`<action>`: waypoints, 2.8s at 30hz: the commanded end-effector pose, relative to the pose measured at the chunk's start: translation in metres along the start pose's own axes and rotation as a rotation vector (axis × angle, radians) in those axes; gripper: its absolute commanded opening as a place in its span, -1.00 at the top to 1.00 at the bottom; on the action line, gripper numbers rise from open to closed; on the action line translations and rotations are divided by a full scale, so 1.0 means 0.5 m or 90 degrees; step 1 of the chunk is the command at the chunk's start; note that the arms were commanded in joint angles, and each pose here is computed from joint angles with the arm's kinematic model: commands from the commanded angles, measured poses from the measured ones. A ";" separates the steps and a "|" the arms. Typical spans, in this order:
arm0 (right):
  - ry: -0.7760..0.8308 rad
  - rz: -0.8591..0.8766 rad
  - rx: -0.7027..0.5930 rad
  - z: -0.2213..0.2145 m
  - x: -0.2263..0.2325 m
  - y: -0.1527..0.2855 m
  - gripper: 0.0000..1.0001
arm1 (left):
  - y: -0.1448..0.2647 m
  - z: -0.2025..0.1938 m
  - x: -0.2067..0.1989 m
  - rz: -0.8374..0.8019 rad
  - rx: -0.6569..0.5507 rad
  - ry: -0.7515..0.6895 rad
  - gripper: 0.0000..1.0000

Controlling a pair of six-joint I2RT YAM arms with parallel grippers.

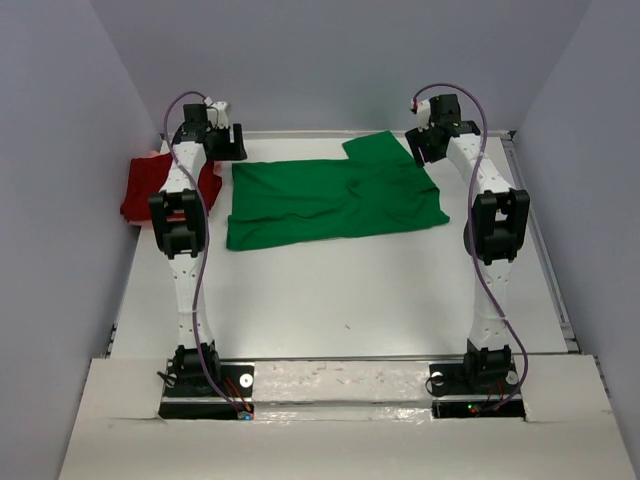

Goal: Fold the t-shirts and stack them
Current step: Fold the tshirt

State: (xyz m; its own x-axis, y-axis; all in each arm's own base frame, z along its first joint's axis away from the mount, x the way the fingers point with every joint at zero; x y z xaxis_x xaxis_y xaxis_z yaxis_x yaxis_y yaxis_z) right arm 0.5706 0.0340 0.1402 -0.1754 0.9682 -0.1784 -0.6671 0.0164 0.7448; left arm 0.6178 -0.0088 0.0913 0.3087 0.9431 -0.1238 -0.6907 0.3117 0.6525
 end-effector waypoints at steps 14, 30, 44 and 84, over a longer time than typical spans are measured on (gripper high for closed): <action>0.008 0.011 -0.007 0.019 -0.004 -0.002 -0.33 | -0.063 -0.033 0.019 -0.007 -0.002 0.046 -0.53; 0.005 0.012 -0.010 0.034 -0.002 -0.048 -0.23 | -0.076 -0.059 0.007 -0.007 0.025 0.039 0.37; -0.033 0.090 -0.040 0.044 0.048 -0.127 -0.25 | -0.049 -0.036 -0.035 -0.008 0.024 0.004 0.54; -0.023 0.073 -0.133 0.081 0.047 -0.221 -0.33 | -0.043 -0.023 -0.128 -0.006 0.045 -0.095 0.60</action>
State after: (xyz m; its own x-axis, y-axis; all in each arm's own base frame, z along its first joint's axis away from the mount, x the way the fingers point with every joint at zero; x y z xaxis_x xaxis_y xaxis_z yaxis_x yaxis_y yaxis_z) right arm 0.6530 0.0687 0.0618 -0.2480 0.9674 -0.0520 -0.7197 -0.1481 0.6783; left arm 0.6145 -0.0747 0.0488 0.4048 0.9133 -0.0453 -0.6376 0.3174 0.7020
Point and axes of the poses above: each gripper's point midway between its finger pads, its own y axis back along the fingers, its own x axis along the line the jaws close on, z = x × y, the point moved 2 cm from there along y, back along the fingers, and after that the axes turned 7 degrees about -y, right-handed, at the moved point
